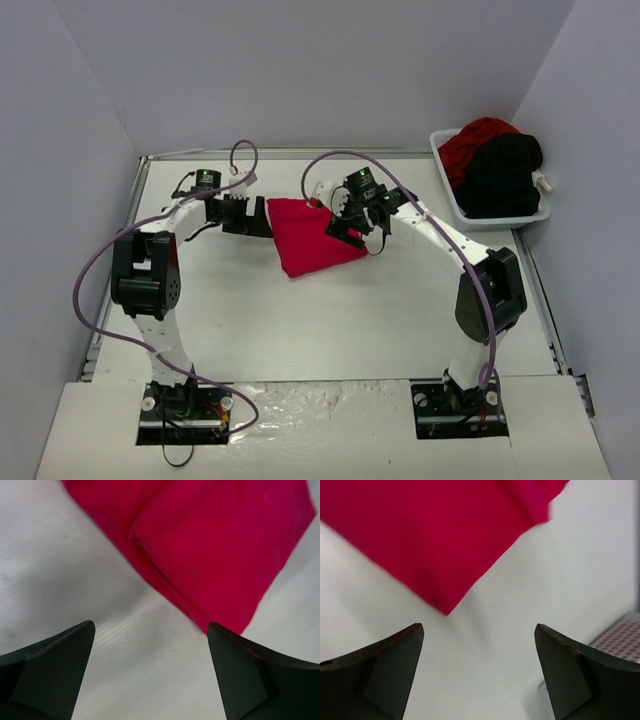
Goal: Fold and stack the t-shirts
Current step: Fold the long partially folded tshirt into a neat square, then put the neatly folded tshirt into the corner of the board with the left arm
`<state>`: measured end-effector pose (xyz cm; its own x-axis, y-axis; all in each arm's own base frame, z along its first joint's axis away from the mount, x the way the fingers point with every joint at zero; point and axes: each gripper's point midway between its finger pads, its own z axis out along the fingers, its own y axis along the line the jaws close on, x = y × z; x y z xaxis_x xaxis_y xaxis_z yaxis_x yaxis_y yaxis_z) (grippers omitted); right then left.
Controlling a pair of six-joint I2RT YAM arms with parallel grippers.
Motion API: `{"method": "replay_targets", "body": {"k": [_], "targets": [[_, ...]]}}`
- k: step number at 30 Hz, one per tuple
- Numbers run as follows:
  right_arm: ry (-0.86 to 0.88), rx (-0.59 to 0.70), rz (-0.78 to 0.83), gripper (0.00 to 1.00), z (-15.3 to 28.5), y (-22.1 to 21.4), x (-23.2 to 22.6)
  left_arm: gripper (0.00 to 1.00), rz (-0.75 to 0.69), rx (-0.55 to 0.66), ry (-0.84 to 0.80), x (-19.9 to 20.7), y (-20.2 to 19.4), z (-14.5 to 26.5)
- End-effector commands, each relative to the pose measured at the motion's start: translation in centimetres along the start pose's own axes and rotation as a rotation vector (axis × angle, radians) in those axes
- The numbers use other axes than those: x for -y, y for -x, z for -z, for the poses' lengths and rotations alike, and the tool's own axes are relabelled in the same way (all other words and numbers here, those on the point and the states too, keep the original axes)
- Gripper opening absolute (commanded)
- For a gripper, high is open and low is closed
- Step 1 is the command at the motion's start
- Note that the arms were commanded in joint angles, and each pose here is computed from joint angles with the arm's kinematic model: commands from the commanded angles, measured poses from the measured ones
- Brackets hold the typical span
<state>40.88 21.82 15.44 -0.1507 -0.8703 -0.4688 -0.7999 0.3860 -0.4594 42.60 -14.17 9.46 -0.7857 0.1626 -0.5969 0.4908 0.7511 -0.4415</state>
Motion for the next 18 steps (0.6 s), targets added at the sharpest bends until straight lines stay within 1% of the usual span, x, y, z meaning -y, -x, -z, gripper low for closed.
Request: {"method": "replay_targets", "body": {"k": [1,2,3,4,5,6,7,8,9,11,14,18], "targets": [[0.216,-0.149,-0.094,0.88,1.4,-5.8,-4.8,0.94,0.206,0.127,-0.185,3.9,2.8,-0.8],[0.262,-0.163,-0.124,0.84,1.8,-6.5,-5.9,0.94,0.233,0.134,-0.203,3.8,2.7,-1.3],[0.262,-0.149,-0.156,0.83,2.7,-6.7,-5.9,0.94,0.264,0.125,-0.225,4.0,2.5,-1.6],[0.299,-0.161,-0.188,0.84,2.9,-8.0,-7.1,0.94,0.325,0.111,-0.234,3.9,2.2,-2.0],[0.303,-0.153,-0.223,0.84,3.4,-9.1,-6.6,0.94,0.339,0.121,-0.242,3.9,2.3,-2.2],[0.315,-0.1,-0.245,0.84,4.4,-8.9,-6.5,0.94,0.374,0.119,-0.235,3.8,2.2,-2.5],[0.33,-0.095,-0.269,0.84,4.7,-10.1,-6.6,0.94,0.39,0.119,-0.23,3.5,2.1,-2.8],[0.297,-0.087,-0.317,0.85,5.1,-11.4,-5.0,0.94,0.409,0.114,-0.218,3.3,1.9,-3.1],[0.297,-0.054,-0.349,0.85,5.7,-11.4,-4.6,0.94,0.423,0.112,-0.209,3.2,1.8,-3.3],[0.276,-0.036,-0.408,0.85,6.3,-12.6,-3.4,0.94,0.462,0.092,-0.183,2.6,1.1,-3.9],[0.24,-0.01,-0.446,0.85,7.3,-13.5,-1.9,0.94,0.516,0.065,-0.152,1.6,0.3,-5.0],[0.209,0.008,-0.496,0.85,7.9,-14.5,-0.4,0.94,0.559,0.031,-0.18,1.8,-0.2,-6.1]]}}
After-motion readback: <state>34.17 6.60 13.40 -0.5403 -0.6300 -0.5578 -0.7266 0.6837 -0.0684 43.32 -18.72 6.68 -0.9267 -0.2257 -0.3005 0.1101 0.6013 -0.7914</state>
